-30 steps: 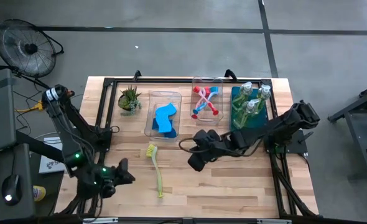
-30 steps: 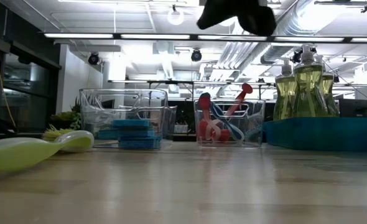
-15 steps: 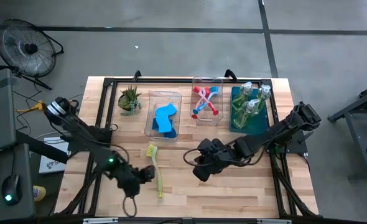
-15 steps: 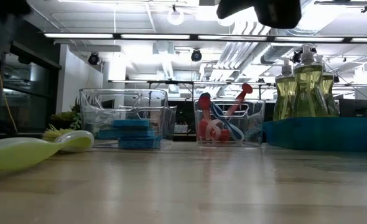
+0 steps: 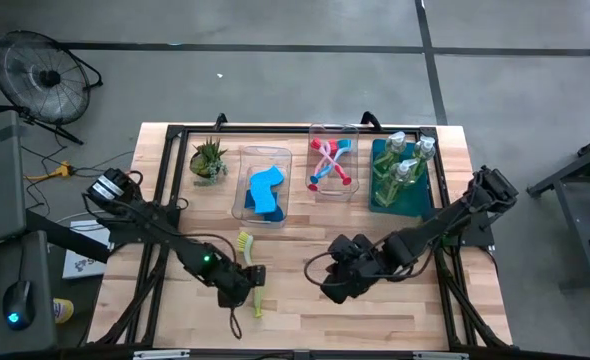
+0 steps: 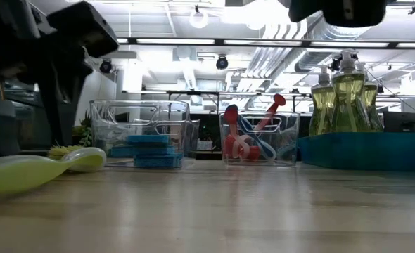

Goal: Pick & Place Kitchen Sink Supplies
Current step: Put the yellow green dishwashing brush into the right transparent bin

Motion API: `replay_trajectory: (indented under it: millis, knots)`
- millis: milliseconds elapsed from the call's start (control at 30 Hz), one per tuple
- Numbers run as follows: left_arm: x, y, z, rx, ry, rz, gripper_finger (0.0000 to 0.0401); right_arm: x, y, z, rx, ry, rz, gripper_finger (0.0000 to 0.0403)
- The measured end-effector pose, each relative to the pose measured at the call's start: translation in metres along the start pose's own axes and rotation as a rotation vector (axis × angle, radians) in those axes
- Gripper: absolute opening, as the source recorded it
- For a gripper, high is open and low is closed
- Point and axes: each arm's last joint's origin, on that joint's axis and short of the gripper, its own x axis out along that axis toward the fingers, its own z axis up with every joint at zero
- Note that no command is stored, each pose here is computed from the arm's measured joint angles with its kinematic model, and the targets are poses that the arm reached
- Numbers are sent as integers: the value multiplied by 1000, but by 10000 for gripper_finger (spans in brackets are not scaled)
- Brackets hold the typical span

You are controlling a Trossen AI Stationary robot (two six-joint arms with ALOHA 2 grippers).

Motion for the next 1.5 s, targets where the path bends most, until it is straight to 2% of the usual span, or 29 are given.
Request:
replay_trajectory:
  millis: [167,267,600,767,1133,1333,1500]
  knots:
    - [8,4,-18,14,50,-54,223,-4,3,-11,15,1,0,0]
    - [14,6,-35,-5,61,-127,222,-7,6,-18,20,4,6,0]
    - [20,17,-69,-44,-14,-195,221,-14,11,-35,21,-6,17,0]
    - [20,17,-78,-71,-17,-218,191,-18,14,-44,41,4,29,0]
    - [20,15,-78,-100,-19,-242,60,-24,17,-58,64,13,45,0]
    - [20,16,-77,-159,-17,-240,55,-25,17,-59,82,13,47,0]
    - [9,27,-62,-158,21,-224,55,-25,17,-59,102,12,47,0]
